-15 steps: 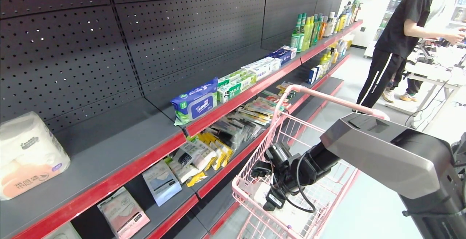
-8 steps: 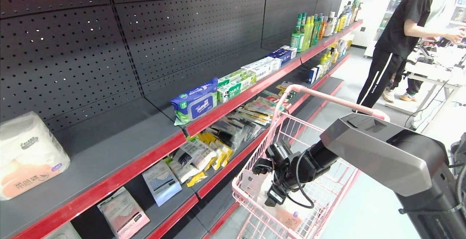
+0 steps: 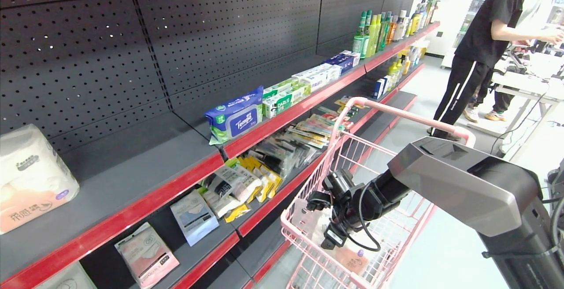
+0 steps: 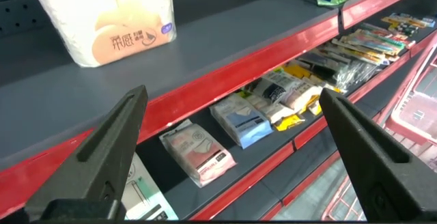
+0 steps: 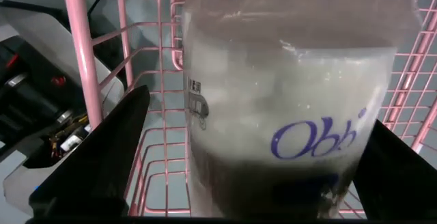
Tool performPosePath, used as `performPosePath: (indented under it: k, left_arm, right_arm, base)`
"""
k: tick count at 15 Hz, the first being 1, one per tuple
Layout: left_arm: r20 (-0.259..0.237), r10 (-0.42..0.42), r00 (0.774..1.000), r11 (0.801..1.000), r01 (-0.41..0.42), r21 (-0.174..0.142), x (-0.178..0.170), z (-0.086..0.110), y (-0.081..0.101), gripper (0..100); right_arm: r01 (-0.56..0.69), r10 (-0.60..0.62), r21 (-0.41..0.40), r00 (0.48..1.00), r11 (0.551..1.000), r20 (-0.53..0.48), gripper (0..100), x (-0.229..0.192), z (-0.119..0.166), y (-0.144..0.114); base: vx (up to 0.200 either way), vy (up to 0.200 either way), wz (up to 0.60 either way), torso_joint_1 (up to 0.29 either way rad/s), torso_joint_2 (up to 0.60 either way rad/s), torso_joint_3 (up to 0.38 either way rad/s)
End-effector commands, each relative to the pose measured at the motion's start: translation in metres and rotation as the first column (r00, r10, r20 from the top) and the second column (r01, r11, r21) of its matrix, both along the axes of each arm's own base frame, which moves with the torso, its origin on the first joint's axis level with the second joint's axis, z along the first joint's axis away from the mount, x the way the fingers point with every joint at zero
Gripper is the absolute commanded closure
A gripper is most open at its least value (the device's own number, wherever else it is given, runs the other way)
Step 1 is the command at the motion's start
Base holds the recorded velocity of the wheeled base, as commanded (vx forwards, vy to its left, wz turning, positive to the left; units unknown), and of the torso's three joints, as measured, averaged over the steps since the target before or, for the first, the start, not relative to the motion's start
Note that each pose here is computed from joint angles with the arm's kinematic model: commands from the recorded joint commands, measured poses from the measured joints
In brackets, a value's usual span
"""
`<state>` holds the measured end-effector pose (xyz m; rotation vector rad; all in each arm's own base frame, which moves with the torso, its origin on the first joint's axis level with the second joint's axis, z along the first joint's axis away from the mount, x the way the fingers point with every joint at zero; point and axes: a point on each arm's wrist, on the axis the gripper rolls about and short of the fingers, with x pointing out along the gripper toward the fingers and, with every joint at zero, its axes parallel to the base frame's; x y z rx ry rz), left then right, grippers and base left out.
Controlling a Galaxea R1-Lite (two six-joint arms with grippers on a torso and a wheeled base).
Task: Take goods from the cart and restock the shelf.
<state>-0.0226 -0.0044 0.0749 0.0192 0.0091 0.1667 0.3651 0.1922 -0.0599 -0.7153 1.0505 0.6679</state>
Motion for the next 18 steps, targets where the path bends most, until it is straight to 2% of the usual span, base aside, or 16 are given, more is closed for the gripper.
performPosePath:
  k: [1, 6, 10, 18]
  left_arm:
    - [0.0, 0.0, 1.0, 1.0, 0.0, 0.0, 0.0001, 0.0001, 0.0, 0]
    - [0.0, 0.0, 1.0, 1.0, 0.0, 0.0, 0.0001, 0.0001, 0.0, 0]
    - [0.0, 0.0, 1.0, 1.0, 0.0, 0.001, 0.0001, 0.0001, 0.0, 0]
    - [-0.001, -0.001, 1.0, 1.0, 0.001, 0.003, 0.0001, 0.0001, 0.0, 0]
  right_arm:
    - [0.0, 0.0, 0.001, 1.0, 1.0, 0.003, 0, 0.0002, 0.0013, 0.0]
    - [-0.005, 0.005, -0.003, 1.0, 1.0, 0.006, 0, 0.0003, 0.0013, 0.0]
    - [-0.005, 0.005, -0.002, 1.0, 1.0, 0.014, 0, 0.0025, 0.0023, 0.0004]
    - [-0.052, 0.053, -0.022, 0.998, 0.998, 0.029, 0, 0.0082, 0.0027, -0.0031]
  base:
    - [0.0, 0.0, 0.0, -0.051, 0.11, 0.066]
    - [0.0, 0.0, 0.0, -0.004, 0.01, 0.006]
    - [0.0, 0.0, 0.0, -0.11, 0.25, 0.144]
    - [0.0, 0.0, 0.0, 0.0, 0.0, 0.0]
